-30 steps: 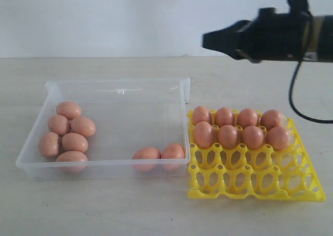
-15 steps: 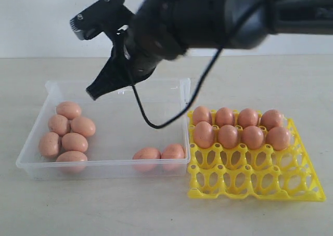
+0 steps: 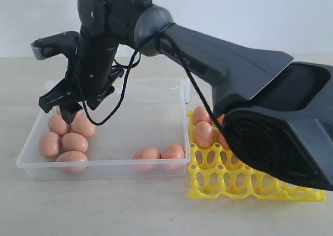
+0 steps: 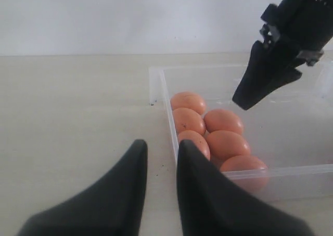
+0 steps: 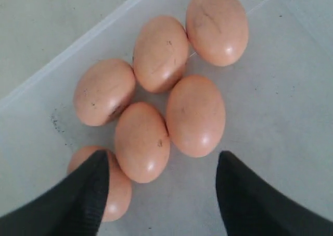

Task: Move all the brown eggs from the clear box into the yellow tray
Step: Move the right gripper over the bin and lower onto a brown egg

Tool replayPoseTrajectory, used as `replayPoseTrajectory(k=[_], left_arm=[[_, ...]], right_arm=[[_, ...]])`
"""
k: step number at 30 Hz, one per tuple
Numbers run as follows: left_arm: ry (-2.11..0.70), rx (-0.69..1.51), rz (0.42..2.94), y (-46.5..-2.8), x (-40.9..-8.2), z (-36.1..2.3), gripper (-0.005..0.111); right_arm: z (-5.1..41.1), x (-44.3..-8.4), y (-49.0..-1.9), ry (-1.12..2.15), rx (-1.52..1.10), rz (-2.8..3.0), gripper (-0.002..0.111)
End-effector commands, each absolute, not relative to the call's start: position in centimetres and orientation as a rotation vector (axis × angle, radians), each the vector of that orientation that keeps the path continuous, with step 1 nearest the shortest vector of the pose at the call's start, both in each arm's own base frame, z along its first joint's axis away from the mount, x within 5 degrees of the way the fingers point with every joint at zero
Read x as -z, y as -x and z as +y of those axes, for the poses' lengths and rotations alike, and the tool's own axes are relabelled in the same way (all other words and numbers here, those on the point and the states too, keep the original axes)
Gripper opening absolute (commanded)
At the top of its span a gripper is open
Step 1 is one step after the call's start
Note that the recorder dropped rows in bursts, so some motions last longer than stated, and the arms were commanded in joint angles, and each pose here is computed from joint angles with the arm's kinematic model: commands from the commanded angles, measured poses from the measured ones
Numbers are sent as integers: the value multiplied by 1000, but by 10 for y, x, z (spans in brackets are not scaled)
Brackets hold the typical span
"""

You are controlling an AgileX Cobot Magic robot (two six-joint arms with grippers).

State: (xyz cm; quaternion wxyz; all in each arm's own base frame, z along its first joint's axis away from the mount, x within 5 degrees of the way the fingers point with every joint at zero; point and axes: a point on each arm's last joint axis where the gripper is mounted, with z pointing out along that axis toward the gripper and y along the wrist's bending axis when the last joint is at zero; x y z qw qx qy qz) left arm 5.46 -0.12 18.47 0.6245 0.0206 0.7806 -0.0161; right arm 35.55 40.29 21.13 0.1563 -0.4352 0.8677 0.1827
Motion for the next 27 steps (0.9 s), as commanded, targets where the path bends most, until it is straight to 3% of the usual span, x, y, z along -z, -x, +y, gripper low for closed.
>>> replayPoseTrajectory(k=[1,16,27], left_arm=[[-38,52,1787,-54,-186,-2,22],[-38,52,1787,-54,-186,-2,22],[-38,52,1787,-54,-186,-2,22]], right_arm=[[405,-189,-371,1217,-427,2431,60],[411,-150,-384,1191,-377,2387,59],[407,-145,-384,1073,-389,2499,59]])
